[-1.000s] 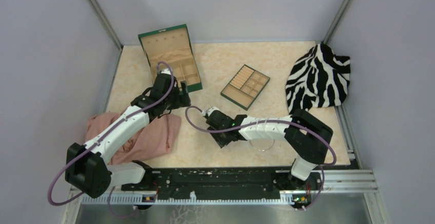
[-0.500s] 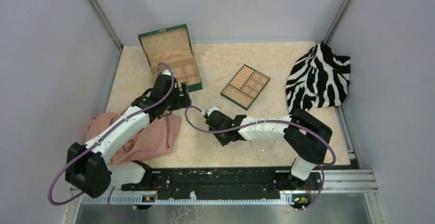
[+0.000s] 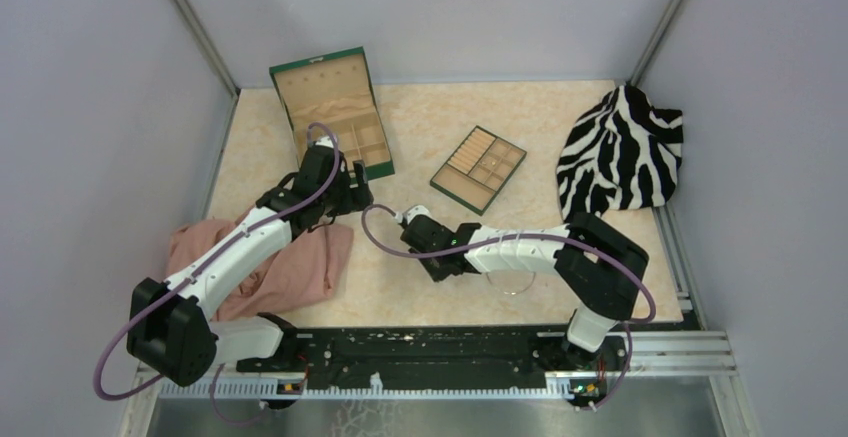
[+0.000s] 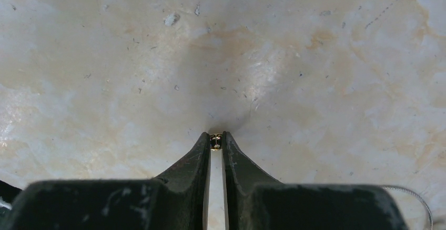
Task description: Organize the mixed jewelry
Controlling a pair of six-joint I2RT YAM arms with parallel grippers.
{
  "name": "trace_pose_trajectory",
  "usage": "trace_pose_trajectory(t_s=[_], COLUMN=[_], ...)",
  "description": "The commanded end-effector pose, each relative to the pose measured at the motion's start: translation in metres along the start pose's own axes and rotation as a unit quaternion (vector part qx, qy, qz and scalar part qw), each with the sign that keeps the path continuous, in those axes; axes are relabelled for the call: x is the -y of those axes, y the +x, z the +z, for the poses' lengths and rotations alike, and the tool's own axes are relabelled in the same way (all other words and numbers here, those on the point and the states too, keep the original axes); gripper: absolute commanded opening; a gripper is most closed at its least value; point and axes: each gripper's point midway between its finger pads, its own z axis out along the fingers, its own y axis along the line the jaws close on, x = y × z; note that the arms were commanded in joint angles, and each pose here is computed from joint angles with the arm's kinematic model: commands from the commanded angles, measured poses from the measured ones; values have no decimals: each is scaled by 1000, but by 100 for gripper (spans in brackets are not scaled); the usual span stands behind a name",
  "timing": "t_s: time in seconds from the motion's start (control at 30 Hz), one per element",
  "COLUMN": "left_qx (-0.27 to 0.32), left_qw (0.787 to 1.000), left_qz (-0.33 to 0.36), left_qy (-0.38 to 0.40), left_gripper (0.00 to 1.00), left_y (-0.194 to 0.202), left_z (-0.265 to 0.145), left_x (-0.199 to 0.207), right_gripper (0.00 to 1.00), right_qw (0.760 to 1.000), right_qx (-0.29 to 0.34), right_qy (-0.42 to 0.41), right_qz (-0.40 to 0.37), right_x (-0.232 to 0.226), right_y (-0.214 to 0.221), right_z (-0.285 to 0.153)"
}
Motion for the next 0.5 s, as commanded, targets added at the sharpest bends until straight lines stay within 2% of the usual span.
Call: trace_pose_trajectory(t_s=[0.0, 0.17, 0.47], left_qx=[14, 19, 20], left_qw=[1000, 1000, 1000], left_qz=[-4, 1, 4], left_qy=[12, 6, 6], left_gripper=[99, 99, 99], left_y=[-6, -9, -10], left_z=[-3, -3, -3], left_x=[4, 2, 3], right_gripper=[9, 8, 8], right_qw=[998, 993, 973], right_qx=[55, 74, 102], right_qy=[3, 1, 51], right_qz=[41, 96, 200], right_x=[7, 34, 125], right_y=[-42, -66, -99], right_z=[-26, -38, -45])
